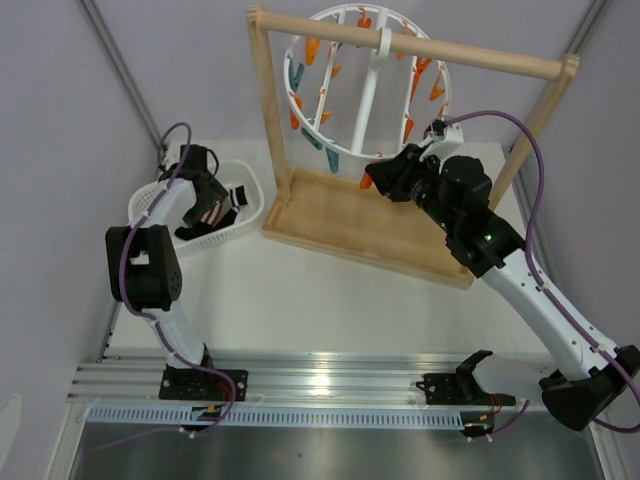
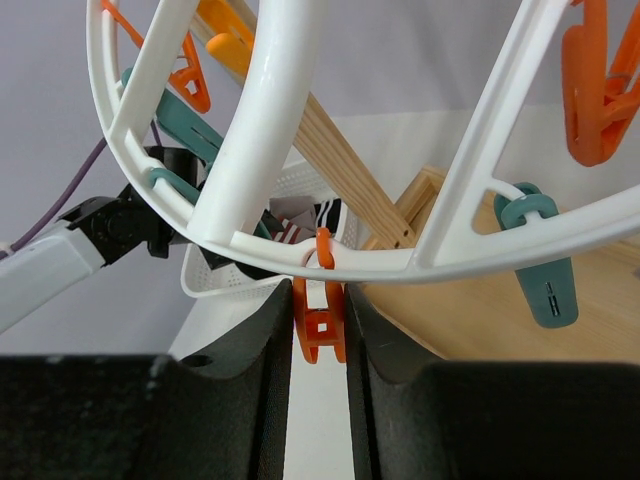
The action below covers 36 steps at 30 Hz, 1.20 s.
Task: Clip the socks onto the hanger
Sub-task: Pick up the sock from the bin.
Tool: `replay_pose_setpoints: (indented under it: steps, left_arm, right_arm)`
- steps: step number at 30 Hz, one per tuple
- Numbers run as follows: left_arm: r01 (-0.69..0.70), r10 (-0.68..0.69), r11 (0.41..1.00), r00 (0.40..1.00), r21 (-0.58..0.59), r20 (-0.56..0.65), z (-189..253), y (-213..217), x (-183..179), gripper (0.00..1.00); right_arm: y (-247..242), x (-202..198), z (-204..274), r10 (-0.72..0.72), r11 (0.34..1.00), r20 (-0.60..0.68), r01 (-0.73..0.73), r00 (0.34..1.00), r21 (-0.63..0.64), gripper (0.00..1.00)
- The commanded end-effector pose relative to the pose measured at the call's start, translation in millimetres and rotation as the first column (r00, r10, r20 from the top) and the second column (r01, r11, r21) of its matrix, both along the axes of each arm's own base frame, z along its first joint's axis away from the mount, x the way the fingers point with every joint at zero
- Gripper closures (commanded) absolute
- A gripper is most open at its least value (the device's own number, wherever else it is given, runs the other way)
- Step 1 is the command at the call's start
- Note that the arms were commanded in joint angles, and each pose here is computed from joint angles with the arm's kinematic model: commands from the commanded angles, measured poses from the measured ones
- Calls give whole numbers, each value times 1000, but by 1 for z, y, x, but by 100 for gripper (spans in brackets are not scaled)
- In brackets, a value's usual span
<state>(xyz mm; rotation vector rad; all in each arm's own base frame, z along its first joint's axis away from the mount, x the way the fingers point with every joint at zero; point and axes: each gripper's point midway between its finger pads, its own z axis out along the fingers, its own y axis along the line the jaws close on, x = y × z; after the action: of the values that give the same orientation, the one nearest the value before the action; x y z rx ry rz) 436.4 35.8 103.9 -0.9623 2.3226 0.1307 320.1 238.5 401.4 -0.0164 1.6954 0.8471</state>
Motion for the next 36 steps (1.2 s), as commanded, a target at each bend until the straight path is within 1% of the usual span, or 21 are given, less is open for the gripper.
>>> replay_pose_setpoints:
  steps: [1,5,9,17,21,33,34,35,36]
  left_arm:
    - [-66,69,996,997,-51,47,8,11,17,13]
    - [-90,91,993,996,-74,8,-11,20,23,14]
    - [-105,106,990,994,-99,8,-20,25,31,19]
    - [-100,102,988,995,-116,14,-18,27,44,29]
    - [-99,98,988,995,-122,-12,-21,26,46,33]
    - [-87,75,984,994,-158,-83,-35,20,41,34]
    - [-88,75,984,994,-157,-83,-36,21,41,35]
    - [-86,74,984,994,-159,-80,-35,21,41,41]
    - [-85,73,984,994,-158,-82,-35,21,41,44]
  right_arm:
    - [-3,-3,22,6,999,66,-9,998,42,98]
    - [-2,-2,20,8,999,64,-10,998,32,98]
    - [0,-2,19,13,999,62,-15,998,29,98]
    - [3,3,16,15,1000,55,-16,998,26,98]
    - [2,2,18,16,999,56,-18,998,30,98]
    - [1,0,19,16,999,57,-18,998,34,98]
    - [1,0,19,14,999,57,-16,998,36,98]
    - [1,0,18,14,999,56,-16,998,35,98]
    - [1,0,17,14,999,53,-16,998,34,98]
